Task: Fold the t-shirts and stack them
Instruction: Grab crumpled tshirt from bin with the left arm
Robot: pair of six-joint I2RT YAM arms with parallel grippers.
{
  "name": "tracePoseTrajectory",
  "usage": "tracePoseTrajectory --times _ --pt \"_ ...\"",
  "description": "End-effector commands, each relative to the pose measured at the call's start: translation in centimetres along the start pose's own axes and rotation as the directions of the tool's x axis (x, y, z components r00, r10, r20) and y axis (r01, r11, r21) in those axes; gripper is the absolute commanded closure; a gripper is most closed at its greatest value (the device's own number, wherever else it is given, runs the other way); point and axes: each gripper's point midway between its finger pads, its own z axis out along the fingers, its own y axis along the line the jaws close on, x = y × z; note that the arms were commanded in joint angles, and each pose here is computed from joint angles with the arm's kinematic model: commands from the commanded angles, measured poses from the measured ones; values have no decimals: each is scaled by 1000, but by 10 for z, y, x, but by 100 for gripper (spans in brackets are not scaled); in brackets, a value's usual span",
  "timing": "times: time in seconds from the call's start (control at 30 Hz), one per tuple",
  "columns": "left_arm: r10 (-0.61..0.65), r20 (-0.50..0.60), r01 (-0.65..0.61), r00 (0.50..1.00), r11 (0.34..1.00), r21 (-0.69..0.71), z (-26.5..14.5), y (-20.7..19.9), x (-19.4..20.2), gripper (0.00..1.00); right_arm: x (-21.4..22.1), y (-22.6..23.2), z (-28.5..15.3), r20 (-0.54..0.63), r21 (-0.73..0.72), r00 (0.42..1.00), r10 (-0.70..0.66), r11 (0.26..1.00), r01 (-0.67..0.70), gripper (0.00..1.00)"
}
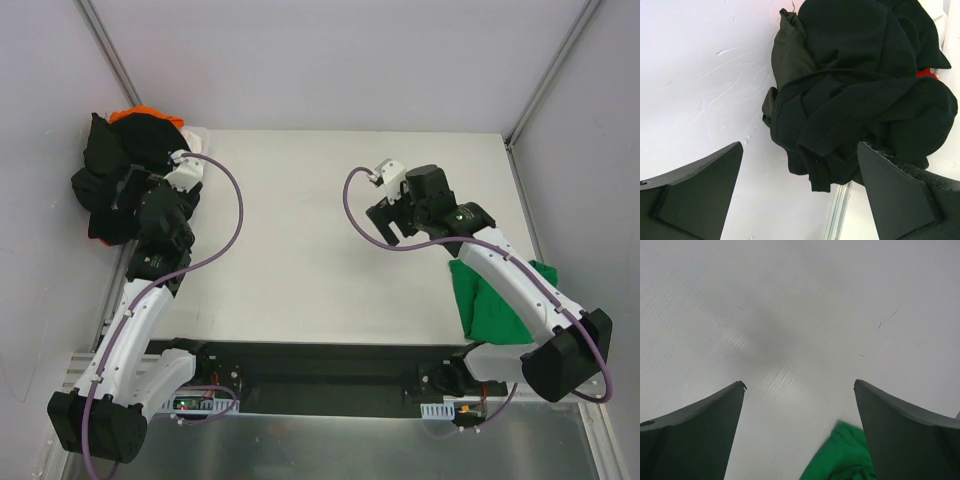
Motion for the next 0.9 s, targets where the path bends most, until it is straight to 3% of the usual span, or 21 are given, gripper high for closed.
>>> tracePoseTrajectory --times 0.0,0.37,0.67,0.87 --pt "-20 14 20 1000 1000 -10 -1 5 -3 1 -12 -1 -8 38 -10 999 17 1000 -17 4" --pt "7 -14 -6 1000 1000 8 1 -5 6 1 -10 3 -6 32 -28 999 15 1000 -14 4" --pt "237 -126 -236 963 971 25 14 -14 26 1 -8 5 -2 14 -41 1000 11 999 -11 4" --pt "230 -109 -225 967 973 53 32 -19 21 5 -7 6 -4 16 -47 1000 11 999 -11 4"
